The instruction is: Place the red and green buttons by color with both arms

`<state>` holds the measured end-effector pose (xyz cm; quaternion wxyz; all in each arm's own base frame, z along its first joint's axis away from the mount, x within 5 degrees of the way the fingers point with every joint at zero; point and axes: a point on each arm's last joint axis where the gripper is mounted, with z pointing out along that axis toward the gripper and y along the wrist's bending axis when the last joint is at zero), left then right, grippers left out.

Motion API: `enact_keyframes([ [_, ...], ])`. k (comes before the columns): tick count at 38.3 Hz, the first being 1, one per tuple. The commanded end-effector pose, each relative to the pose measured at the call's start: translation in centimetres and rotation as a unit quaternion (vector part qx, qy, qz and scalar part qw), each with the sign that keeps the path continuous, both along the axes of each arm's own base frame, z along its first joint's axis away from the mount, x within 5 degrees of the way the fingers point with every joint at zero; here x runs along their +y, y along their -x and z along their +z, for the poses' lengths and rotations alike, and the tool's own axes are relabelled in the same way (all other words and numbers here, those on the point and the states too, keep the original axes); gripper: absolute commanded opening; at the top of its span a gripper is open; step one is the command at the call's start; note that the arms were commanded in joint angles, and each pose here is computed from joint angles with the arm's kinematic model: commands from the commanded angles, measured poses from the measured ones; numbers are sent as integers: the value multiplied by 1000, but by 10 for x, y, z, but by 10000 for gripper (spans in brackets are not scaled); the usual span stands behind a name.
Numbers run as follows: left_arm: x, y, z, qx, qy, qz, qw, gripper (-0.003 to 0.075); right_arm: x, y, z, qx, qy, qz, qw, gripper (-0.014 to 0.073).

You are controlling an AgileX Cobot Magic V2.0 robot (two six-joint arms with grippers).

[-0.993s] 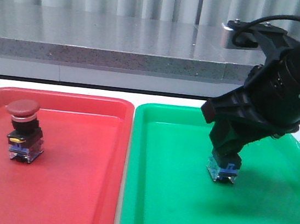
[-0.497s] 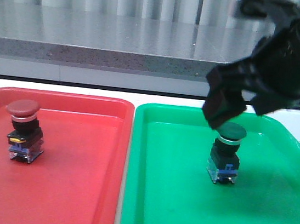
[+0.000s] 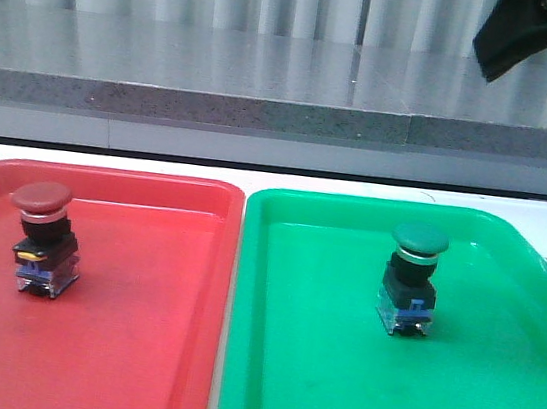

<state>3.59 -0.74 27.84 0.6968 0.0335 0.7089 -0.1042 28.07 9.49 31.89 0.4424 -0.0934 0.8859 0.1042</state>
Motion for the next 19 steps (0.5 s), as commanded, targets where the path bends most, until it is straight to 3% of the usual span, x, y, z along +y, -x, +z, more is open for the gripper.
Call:
enact_keyframes([
  [1, 0, 1, 14, -43, 17, -5, 999, -20, -18, 1, 30, -66, -13, -27, 997, -67],
  [7, 0, 1, 14, -42, 17, -5, 999, -20, -48, 16, 38, -86, -15, -73, 994, -66],
  [13, 0, 1, 14, -42, 17, -5, 999, -20, -63, 57, 38, -148, -27, -90, 985, -66],
  [19, 0, 1, 14, -42, 17, -5, 999, -20, -70, 107, 13, -193, -37, -90, 976, -66],
])
